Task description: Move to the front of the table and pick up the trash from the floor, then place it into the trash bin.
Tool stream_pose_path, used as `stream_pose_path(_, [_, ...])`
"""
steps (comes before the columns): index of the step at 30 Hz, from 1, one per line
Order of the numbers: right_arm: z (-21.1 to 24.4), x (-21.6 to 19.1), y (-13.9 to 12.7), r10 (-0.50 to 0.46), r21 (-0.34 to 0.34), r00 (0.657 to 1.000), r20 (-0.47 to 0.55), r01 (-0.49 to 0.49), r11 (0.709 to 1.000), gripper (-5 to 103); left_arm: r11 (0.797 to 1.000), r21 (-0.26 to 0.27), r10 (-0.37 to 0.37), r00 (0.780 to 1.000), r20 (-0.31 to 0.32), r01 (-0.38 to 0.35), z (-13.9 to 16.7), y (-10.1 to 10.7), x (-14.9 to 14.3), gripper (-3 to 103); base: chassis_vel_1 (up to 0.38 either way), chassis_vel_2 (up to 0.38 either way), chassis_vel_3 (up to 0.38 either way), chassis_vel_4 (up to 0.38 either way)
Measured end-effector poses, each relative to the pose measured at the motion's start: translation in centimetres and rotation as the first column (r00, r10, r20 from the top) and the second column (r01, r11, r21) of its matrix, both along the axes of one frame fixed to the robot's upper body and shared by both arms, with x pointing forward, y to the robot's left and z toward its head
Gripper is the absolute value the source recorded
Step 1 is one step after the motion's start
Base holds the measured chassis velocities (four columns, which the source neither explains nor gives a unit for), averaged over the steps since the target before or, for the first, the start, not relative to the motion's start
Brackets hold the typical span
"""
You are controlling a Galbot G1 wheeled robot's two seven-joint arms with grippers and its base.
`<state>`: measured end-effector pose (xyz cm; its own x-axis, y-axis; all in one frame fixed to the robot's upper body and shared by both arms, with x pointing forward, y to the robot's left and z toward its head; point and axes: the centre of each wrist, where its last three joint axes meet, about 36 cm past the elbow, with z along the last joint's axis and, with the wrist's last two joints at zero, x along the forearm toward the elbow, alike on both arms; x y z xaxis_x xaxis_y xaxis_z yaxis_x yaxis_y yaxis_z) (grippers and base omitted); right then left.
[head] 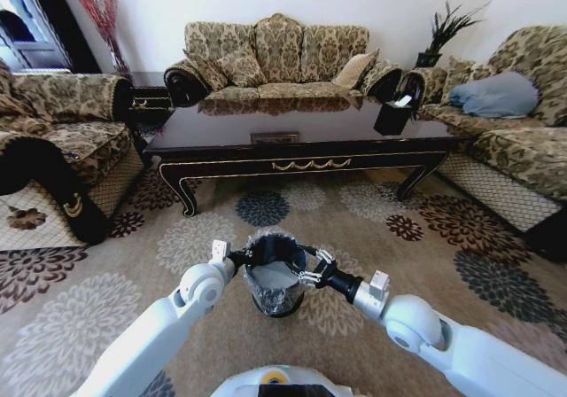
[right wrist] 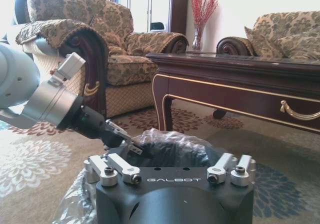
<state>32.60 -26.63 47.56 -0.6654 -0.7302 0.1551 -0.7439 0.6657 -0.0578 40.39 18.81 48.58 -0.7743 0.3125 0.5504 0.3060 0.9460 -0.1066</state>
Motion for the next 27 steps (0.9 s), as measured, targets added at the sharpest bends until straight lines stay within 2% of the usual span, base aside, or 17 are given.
stream_pose_path(2, [0.0,0.1,-0.1,-0.015,0.009,1.0,0.007,0.015,1.0,96,1.0,0.005,0.017,1.0,0.003,-0.017,0.2,0.8,0.0,5,0.0,0.0,0.0,0.0])
stream_pose_path(4, [-0.1,0.2,-0.2,-0.027,0.014,1.0,0.01,0.027,1.0,99,0.999,0.009,0.031,0.999,0.005,-0.032,0.3,1.6,0.0,5,0.0,0.0,0.0,0.0])
stream_pose_path(8, [-0.8,0.3,-0.8,-0.055,0.016,0.998,0.014,0.055,0.998,100,0.997,0.011,0.078,0.997,0.016,-0.079,0.9,4.0,0.2,5,0.0,0.0,0.0,0.0])
stream_pose_path(9, [-0.8,0.3,-0.8,-0.055,0.016,0.998,0.014,0.055,0.998,100,0.997,0.011,0.078,0.997,0.016,-0.079,0.9,4.0,0.2,5,0.0,0.0,0.0,0.0])
stream_pose_path(13, [-1.9,0.0,-1.4,-0.101,0.019,0.995,0.007,0.101,0.995,100,0.99,0.013,0.139,0.99,0.025,-0.14,1.0,6.5,0.2,5,0.0,0.0,0.0,0.0])
stream_pose_path(14, [-2.5,-0.2,-1.8,-0.122,0.017,0.993,0.004,0.122,0.992,100,0.986,0.009,0.167,0.986,0.025,-0.167,0.9,7.7,0.0,5,0.0,0.0,0.0,0.0])
stream_pose_path(15, [-2.5,-0.2,-1.8,-0.122,0.017,0.993,0.004,0.122,0.992,100,0.986,0.009,0.167,0.986,0.025,-0.167,0.9,7.7,0.0,5,0.0,0.0,0.0,0.0])
stream_pose_path(17, [-3.0,-0.5,-2.1,-0.134,0.012,0.991,0.005,0.134,0.991,100,0.98,0.0,0.199,0.98,0.028,-0.199,0.5,9.1,-0.1,5,0.0,0.0,0.0,0.0])
stream_pose_path(19, [-3.7,-0.9,-2.4,-0.151,0.009,0.988,0.017,0.151,0.989,100,0.965,-0.021,0.261,0.965,0.015,-0.261,-0.6,11.1,-0.6,5,0.0,0.0,0.0,0.0])
stream_pose_path(27, [-4.9,-1.6,-2.6,-0.165,-0.004,0.986,0.009,0.165,0.986,100,0.951,-0.023,0.309,0.951,-0.018,-0.309,-2.9,12.5,-2.1,5,0.0,0.0,0.0,0.0])
